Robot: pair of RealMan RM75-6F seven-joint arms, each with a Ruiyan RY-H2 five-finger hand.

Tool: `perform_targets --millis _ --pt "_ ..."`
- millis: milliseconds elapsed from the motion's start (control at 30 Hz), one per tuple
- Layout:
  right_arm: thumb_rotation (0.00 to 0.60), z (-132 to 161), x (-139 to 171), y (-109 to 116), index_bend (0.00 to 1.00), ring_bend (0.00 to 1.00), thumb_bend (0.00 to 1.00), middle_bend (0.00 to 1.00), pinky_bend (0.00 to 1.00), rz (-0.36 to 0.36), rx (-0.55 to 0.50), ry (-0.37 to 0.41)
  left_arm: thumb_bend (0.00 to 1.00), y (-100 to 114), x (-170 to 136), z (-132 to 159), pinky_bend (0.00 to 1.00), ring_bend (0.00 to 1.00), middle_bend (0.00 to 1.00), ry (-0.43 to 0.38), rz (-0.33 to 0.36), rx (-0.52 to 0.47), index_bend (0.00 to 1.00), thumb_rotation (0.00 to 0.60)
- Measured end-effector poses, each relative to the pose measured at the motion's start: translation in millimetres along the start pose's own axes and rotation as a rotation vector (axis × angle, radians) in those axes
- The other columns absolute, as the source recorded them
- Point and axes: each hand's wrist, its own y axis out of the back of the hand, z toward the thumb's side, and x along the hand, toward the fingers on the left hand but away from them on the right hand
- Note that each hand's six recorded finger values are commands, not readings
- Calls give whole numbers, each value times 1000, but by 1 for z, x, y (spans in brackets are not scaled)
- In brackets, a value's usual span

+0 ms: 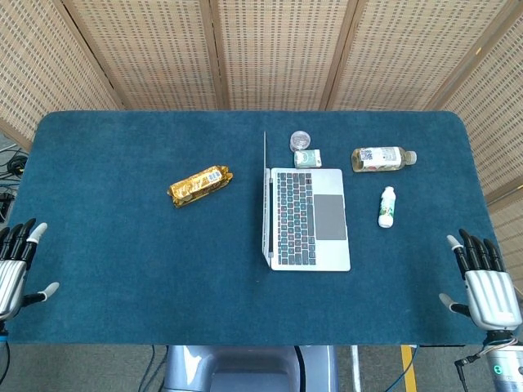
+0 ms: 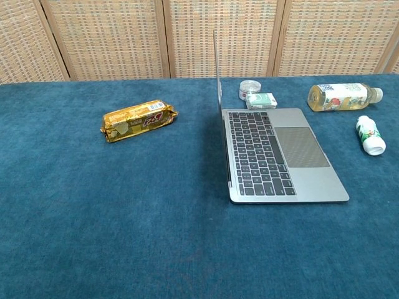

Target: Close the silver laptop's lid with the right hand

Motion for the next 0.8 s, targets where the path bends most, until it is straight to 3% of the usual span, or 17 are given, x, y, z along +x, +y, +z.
perform_targets --millis 367,800 --pt "600 12 -12 12 3 0 156 0 0 -64 -23 55 47 2 0 -4 0 0 0 15 8 -5 0 600" --pt "600 43 -66 39 127 0 156 46 0 -201 -5 290 46 0 1 -3 0 0 0 14 -2 6 0 600"
